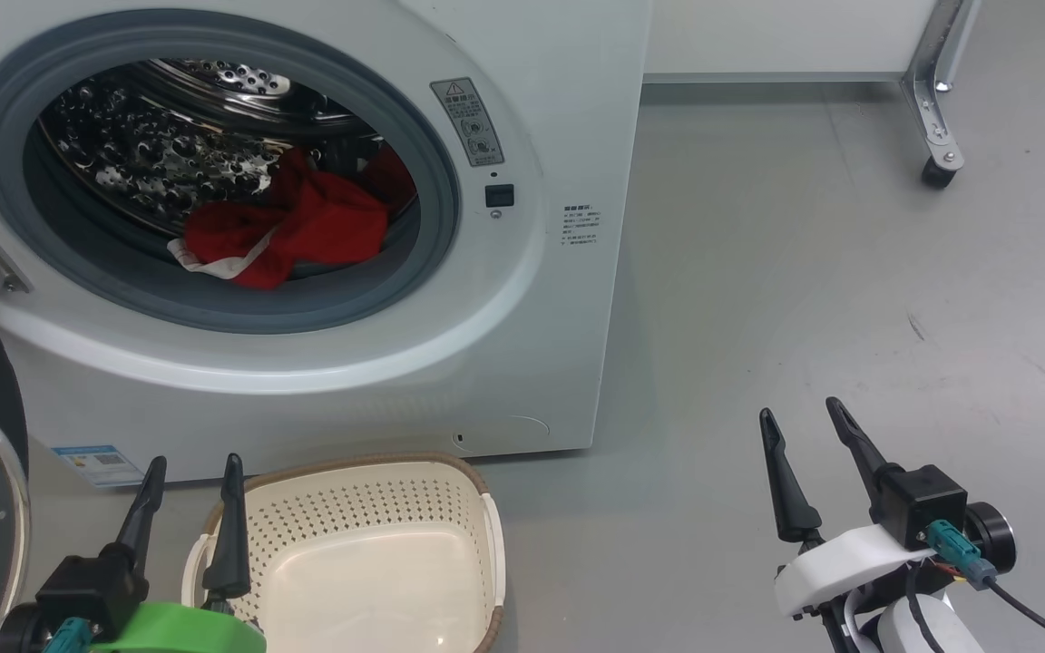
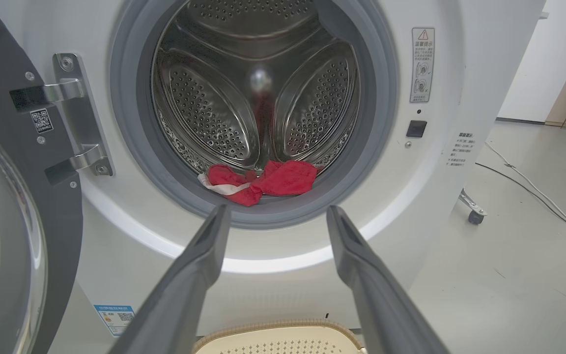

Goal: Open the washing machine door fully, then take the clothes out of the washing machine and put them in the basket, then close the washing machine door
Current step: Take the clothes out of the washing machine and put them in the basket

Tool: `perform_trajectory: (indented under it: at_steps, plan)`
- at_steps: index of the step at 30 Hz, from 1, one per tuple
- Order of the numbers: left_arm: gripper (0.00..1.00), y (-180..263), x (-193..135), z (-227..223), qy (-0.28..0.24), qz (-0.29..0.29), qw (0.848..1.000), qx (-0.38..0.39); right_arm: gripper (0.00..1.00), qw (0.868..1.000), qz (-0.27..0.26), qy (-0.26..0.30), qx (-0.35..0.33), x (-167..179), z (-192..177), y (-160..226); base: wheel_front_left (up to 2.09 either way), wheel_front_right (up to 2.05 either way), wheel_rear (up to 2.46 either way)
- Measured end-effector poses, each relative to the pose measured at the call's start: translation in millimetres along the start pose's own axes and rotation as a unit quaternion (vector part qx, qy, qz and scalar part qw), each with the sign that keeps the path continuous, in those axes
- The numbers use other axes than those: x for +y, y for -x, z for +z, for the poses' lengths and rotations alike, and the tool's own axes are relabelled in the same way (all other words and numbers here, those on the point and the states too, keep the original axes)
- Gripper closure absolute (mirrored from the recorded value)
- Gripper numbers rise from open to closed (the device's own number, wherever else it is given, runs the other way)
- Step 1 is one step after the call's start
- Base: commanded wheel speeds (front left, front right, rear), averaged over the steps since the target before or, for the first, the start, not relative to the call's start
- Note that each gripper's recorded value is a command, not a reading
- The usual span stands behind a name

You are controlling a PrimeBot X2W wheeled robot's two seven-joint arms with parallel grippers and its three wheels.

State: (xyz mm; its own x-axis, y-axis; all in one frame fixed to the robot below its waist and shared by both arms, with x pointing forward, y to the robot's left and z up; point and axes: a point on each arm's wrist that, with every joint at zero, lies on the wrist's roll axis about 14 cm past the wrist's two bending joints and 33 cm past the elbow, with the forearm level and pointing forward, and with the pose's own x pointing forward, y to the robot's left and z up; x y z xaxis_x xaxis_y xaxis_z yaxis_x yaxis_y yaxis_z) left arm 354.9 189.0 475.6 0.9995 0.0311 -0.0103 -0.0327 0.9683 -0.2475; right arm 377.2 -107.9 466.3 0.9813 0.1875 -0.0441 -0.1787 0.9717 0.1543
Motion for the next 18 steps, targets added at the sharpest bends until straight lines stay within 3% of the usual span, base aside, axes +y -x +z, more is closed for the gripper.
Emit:
perform_trajectory:
  at_steps: [18]
  plan:
    - [0.00,-5.0,-8.5,-19.7,0.011,-0.012,0.999,0.030,0.00,1.000,-0.004,-0.008,0.027,-1.2,-18.4,-3.7,0.00,0.00,0.00]
